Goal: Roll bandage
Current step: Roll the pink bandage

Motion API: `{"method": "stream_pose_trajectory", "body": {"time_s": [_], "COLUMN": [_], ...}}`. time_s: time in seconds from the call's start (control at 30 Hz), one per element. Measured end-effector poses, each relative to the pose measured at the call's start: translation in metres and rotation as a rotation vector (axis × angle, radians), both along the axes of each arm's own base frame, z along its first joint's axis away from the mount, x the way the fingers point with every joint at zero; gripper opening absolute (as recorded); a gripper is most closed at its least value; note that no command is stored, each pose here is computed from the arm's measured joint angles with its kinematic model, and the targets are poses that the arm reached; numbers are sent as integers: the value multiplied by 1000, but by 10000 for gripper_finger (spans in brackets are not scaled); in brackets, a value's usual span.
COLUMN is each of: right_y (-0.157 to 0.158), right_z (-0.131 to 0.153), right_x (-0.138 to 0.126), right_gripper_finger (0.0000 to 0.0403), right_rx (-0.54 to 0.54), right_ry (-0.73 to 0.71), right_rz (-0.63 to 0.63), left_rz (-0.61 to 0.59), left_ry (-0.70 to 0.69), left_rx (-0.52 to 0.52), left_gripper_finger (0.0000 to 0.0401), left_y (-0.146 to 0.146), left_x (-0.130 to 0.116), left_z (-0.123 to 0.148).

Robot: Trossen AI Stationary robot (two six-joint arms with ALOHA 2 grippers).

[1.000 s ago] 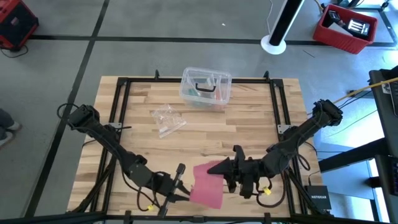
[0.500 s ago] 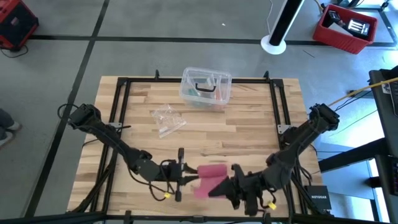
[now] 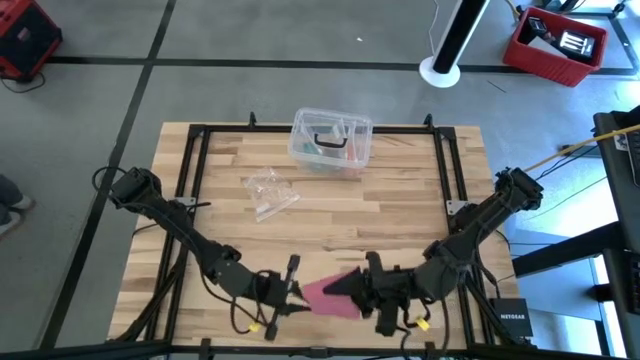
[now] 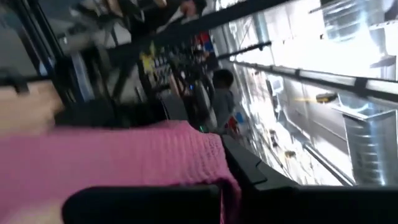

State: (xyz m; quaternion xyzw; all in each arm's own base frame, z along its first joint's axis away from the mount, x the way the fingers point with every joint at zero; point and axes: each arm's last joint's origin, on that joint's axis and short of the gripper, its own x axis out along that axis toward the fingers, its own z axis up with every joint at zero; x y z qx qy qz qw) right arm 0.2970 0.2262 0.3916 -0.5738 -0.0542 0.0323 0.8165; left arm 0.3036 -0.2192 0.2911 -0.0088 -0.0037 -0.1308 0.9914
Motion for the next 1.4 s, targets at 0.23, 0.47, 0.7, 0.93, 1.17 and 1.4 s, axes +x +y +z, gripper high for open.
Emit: {"method": "stream_pose_trajectory", "body": {"time_s": [0.23,0.47,0.7,0.93,1.17,1.4], "right_y": [-13,-29,-41,-42,-29,-14], "right_z": [17,15,-21,-62,-80,-76], "right_x": [3,6,13,14,5,-4], "right_gripper_finger": [6,5,3,1,1,2], "right_rx": [-15,90,310,539,728,899], "right_ry": [24,94,266,321,310,274], "right_rz": [-105,-179,-252,-253,-200,-178], "left_rz": [-86,-121,-143,-34,212,384], "left_ry": [-31,-58,-162,-253,-260,-226], "left_rx": [71,86,106,187,304,414], "left_gripper_finger": [17,17,17,17,17,17], "left_y": [-24,-36,-46,-45,-33,-17], "left_x": [-19,-30,-46,-54,-59,-48], "left_z": [1,3,18,49,68,69]}}
